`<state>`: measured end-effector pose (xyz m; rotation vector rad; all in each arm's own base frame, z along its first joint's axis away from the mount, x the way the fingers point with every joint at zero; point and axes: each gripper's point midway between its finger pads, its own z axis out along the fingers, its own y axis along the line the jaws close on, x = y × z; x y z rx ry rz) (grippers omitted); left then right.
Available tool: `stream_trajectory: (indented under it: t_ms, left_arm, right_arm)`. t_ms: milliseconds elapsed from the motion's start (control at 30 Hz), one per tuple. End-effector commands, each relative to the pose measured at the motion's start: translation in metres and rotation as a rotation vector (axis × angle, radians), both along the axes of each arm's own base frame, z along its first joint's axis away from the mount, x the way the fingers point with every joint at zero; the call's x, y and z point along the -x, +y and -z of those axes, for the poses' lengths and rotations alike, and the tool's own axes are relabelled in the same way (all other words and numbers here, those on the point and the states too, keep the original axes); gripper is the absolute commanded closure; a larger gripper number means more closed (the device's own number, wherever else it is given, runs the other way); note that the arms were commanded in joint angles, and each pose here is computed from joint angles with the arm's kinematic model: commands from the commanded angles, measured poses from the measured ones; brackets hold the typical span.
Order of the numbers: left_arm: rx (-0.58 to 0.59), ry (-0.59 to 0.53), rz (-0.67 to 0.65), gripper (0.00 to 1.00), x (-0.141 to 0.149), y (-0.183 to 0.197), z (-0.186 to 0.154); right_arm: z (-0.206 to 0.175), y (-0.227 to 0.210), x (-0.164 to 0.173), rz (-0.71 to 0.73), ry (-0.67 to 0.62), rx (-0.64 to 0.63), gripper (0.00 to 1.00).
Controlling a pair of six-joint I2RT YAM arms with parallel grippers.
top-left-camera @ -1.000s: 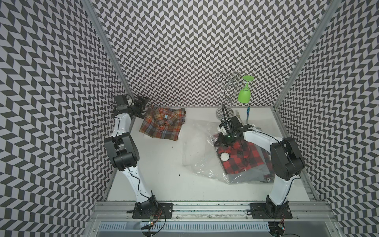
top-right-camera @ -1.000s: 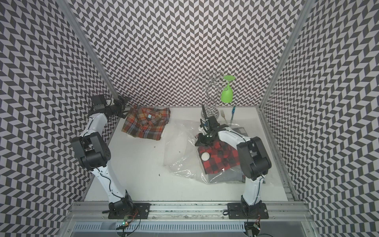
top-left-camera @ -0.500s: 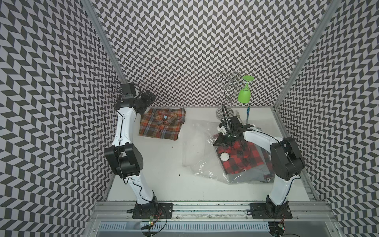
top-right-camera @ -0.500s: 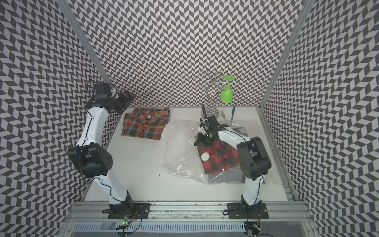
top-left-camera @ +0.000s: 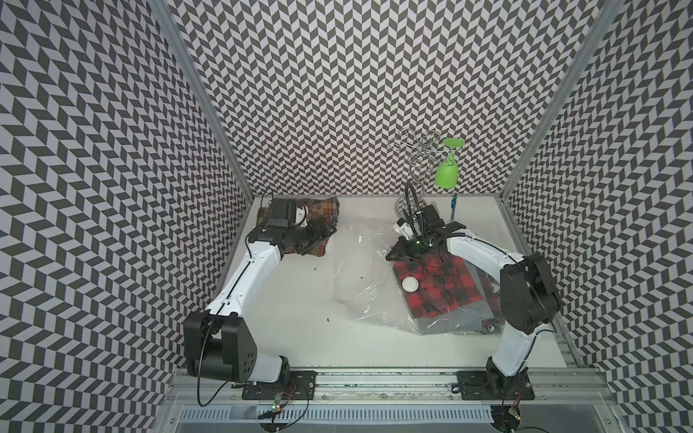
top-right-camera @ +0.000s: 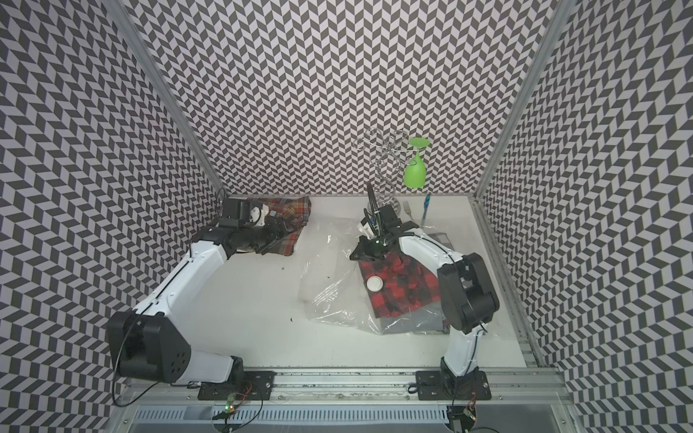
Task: Take the shirt out of the vacuum bag
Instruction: Take out the shirt from the vacuum bag.
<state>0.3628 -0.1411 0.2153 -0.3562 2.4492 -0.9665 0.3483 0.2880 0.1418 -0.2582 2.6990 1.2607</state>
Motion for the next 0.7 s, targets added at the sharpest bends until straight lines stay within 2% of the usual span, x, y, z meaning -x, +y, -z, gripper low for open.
stream_trajectory:
  t_ms: [0,67,133,267,400,500,667]
  left_arm:
    - [0.199,-0.053,0.135,0.23,0.019,-0.047,-0.014]
    - [0.309,-0.042,0.212,0.27,0.033,-0.073,-0.010]
    - [0.359,-0.031,0.251,0.31,0.041,-0.091,-0.003]
    - [0.365,0.005,0.299,0.35,0.047,-0.111,0.020]
    - [0.436,0.044,0.330,0.37,0.050,-0.127,0.037]
    - [0.425,0.070,0.347,0.39,0.049,-0.138,0.052]
    - [0.408,0.127,0.325,0.46,0.046,-0.148,0.081]
  right_arm:
    - [-0.043,0.010,-0.002,-0.021,-0.091,-0.070,1.00]
    - [-0.050,0.014,0.001,-0.031,-0.101,-0.074,1.00]
    - [-0.056,0.017,0.004,-0.039,-0.106,-0.079,1.00]
    - [-0.068,0.019,0.007,-0.032,-0.115,-0.093,1.00]
    - [-0.079,0.022,0.010,-0.033,-0.120,-0.113,1.00]
    - [-0.085,0.022,0.012,-0.027,-0.121,-0.122,1.00]
    - [-0.097,0.024,0.014,-0.021,-0.127,-0.146,1.00]
